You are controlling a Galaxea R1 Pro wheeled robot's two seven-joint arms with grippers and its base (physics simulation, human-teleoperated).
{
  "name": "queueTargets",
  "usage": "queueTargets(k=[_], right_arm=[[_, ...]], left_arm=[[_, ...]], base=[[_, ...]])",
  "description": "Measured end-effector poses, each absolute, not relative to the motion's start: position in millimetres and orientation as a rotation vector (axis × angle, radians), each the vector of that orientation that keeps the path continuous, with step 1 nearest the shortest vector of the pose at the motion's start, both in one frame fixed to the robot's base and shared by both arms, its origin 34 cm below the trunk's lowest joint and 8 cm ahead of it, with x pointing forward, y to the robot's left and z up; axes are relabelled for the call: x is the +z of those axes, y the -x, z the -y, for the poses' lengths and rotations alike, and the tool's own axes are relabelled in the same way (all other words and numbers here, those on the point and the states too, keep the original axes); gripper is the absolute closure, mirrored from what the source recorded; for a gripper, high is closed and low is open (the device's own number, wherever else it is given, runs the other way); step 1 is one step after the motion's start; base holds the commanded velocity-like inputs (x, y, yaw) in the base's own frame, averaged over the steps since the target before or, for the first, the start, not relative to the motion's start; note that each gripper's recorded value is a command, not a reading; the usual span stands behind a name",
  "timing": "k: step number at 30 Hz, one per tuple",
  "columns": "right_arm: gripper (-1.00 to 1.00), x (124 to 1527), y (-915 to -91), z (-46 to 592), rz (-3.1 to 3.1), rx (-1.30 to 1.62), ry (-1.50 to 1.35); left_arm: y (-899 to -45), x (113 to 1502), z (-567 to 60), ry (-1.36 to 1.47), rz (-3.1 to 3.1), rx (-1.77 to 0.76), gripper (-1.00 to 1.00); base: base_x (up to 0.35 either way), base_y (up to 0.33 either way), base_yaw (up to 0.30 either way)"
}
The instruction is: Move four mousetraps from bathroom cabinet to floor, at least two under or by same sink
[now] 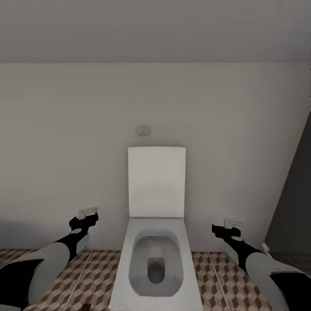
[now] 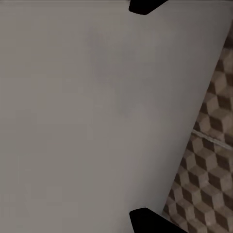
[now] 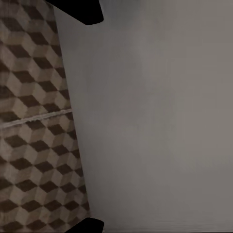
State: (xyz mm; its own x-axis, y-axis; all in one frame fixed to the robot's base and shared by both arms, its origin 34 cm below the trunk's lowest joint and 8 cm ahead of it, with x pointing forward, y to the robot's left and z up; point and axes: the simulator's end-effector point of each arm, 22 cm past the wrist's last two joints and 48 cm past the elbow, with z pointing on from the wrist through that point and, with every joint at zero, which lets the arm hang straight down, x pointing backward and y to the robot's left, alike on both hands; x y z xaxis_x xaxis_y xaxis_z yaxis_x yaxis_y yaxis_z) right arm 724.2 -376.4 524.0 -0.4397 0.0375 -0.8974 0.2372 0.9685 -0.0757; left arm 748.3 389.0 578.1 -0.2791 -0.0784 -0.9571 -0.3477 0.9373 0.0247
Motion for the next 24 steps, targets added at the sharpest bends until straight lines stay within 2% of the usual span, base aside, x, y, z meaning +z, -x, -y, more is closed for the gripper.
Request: queueTargets(k=[24], right_arm=[[-1.0,523.8,-724.3,376.4,-2.019,-0.229,-0.195]], left_arm=[[-748.1,578.2,-390.2,0.317,-1.845,0.268,-1.0]], base=[[-0.335,0.0,0.0]])
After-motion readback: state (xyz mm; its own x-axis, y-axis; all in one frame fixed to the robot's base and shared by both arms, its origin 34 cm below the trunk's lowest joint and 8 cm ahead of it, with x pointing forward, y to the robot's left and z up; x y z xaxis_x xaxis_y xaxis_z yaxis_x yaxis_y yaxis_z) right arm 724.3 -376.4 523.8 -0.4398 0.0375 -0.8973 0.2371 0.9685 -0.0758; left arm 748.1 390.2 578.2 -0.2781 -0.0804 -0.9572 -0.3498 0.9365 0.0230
